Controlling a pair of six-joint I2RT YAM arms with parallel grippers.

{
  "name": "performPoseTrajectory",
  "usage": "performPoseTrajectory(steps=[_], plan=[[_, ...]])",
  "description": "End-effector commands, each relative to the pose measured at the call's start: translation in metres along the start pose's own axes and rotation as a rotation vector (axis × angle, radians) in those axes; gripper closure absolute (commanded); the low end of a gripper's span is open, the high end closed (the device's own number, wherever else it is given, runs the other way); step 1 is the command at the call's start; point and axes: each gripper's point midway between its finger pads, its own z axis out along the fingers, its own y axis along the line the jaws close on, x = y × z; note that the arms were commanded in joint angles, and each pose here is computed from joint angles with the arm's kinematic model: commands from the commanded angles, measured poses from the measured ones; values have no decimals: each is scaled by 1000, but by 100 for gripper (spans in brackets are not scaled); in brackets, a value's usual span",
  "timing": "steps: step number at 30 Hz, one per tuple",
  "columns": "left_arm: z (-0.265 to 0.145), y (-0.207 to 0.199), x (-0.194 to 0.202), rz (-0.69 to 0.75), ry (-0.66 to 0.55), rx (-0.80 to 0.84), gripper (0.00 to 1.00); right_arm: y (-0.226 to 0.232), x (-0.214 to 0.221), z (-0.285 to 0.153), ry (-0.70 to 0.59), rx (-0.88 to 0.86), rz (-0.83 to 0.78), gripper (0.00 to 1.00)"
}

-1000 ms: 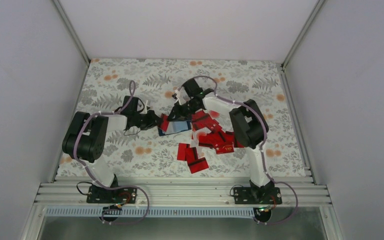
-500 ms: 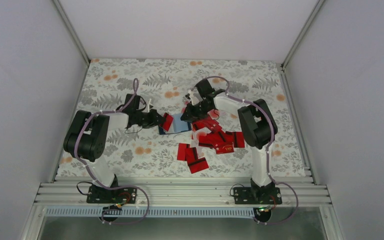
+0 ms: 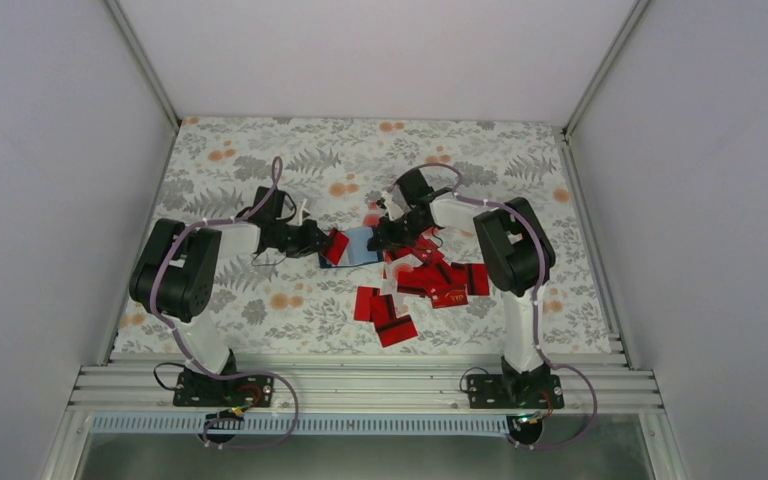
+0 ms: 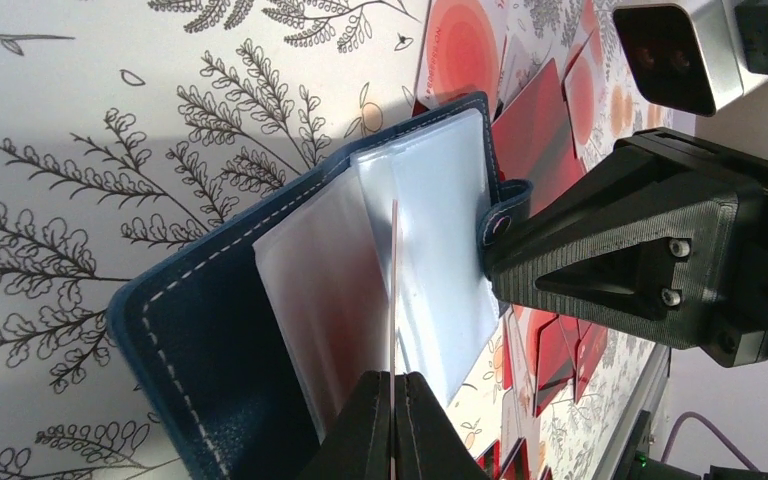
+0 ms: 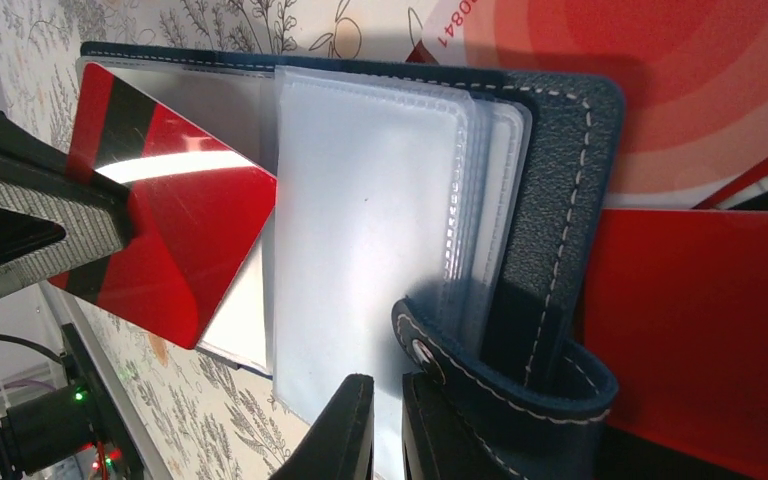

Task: Put the credit cards into the card holder

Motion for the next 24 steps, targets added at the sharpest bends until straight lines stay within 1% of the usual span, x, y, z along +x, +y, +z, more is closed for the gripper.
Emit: performPoseTrajectory(steps=[1, 13, 18, 24], plan=[[0, 3, 0, 7, 2, -22, 98, -27, 10, 1, 2, 71, 29, 90], [14, -5, -5, 13, 26, 7, 98, -33, 19, 9, 30, 64, 41, 91], [17, -3, -5, -21, 21, 10, 98, -34, 22, 10, 37, 60, 42, 91], [19, -3, -9, -76, -14, 25, 98, -35, 27, 10, 48, 53, 46, 91]])
